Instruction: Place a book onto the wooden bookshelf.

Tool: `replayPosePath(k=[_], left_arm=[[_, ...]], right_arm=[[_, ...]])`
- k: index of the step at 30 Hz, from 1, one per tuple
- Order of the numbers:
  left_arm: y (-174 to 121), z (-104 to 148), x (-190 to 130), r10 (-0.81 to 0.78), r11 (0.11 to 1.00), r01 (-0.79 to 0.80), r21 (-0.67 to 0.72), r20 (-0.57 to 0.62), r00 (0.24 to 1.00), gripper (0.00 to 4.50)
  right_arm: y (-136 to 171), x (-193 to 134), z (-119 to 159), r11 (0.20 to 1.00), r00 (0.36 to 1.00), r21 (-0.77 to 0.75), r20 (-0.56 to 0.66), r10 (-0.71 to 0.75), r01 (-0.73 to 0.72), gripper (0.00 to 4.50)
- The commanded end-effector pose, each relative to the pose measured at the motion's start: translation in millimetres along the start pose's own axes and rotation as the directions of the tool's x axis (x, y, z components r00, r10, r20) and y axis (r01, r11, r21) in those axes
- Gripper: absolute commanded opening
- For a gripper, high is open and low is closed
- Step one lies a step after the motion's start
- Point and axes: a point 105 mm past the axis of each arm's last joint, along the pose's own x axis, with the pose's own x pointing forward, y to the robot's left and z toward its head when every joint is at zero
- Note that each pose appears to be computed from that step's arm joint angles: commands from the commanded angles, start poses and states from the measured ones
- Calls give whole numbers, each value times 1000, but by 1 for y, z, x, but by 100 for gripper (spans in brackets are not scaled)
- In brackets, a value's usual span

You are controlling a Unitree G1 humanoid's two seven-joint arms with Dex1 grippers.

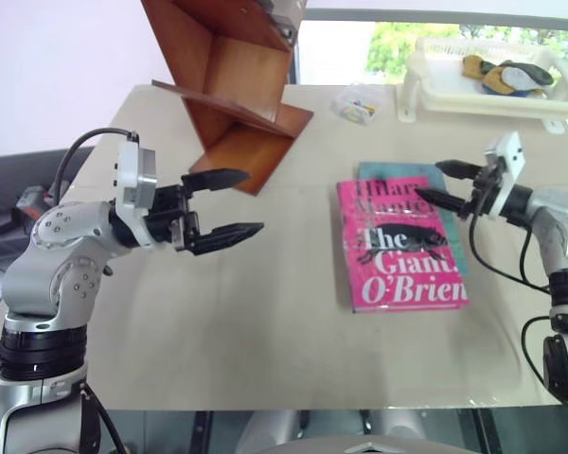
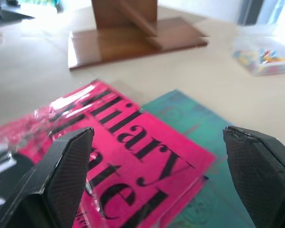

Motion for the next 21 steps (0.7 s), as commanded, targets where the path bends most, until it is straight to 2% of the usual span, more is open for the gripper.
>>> replayPosePath(k=[1,5,9,14,18,21], left_arm=[[2,8,2,-16,999,15,40,17,1000,450],[3,9,4,-26,999,25,41,21,999,450],[1,7,3,-28,999,28,26,22,999,450],[-13,2,10,-58,997,61,-55,50,997,450],[-27,-17,23,-78,969,90,-229,64,995,450],[-31,-29,31,-87,914,112,-391,81,993,450]], right_arm=[[-2,-1,12,998,998,-36,50,-41,42,444],[-2,-1,16,997,995,-37,80,-64,67,444],[0,-20,26,997,992,-54,117,-52,59,444],[21,-65,25,997,989,-69,147,-13,23,444],[47,-110,24,997,991,-76,134,-10,20,444],[65,-127,26,997,992,-75,124,-3,12,444]])
